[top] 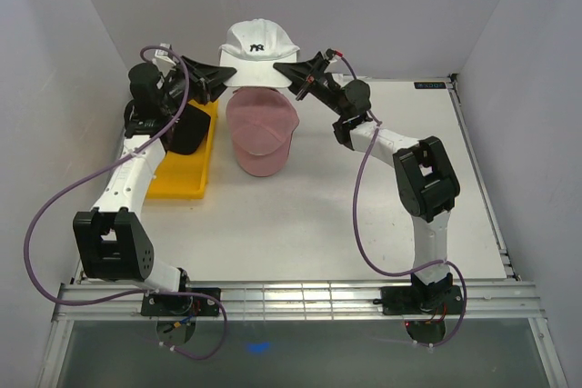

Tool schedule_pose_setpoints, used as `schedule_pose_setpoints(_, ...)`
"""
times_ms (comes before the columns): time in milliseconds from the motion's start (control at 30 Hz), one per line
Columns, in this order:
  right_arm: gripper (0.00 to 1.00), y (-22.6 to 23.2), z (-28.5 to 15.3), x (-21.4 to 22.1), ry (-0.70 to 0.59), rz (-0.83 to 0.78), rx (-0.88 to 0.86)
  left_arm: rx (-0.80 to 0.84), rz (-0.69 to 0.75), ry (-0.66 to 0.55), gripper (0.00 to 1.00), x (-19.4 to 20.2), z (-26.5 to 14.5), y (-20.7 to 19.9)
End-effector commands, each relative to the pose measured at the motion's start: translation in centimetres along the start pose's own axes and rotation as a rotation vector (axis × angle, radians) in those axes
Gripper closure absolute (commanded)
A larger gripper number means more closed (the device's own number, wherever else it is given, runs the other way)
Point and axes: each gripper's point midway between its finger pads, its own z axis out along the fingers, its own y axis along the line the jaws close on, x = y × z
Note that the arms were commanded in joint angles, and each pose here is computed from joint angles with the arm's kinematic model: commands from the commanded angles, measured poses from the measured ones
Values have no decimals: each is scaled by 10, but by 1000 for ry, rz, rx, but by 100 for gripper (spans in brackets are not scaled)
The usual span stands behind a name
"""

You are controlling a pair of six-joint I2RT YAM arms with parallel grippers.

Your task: Stack the hats

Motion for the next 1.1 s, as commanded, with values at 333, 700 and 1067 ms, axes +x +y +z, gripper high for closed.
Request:
schedule_pose_setpoints(333, 92, -4, -7, 30, 218, -158, -16, 14, 37, 117, 89, 20, 10, 34)
schedule_pose_setpoints(700, 92, -17, -21, 39, 267, -201, 3, 4, 15, 190, 93, 37, 10, 61)
schedule_pose_setpoints(1067, 92, -28, -32, 56, 321, -254, 42, -11, 22, 220, 95, 52, -1, 77)
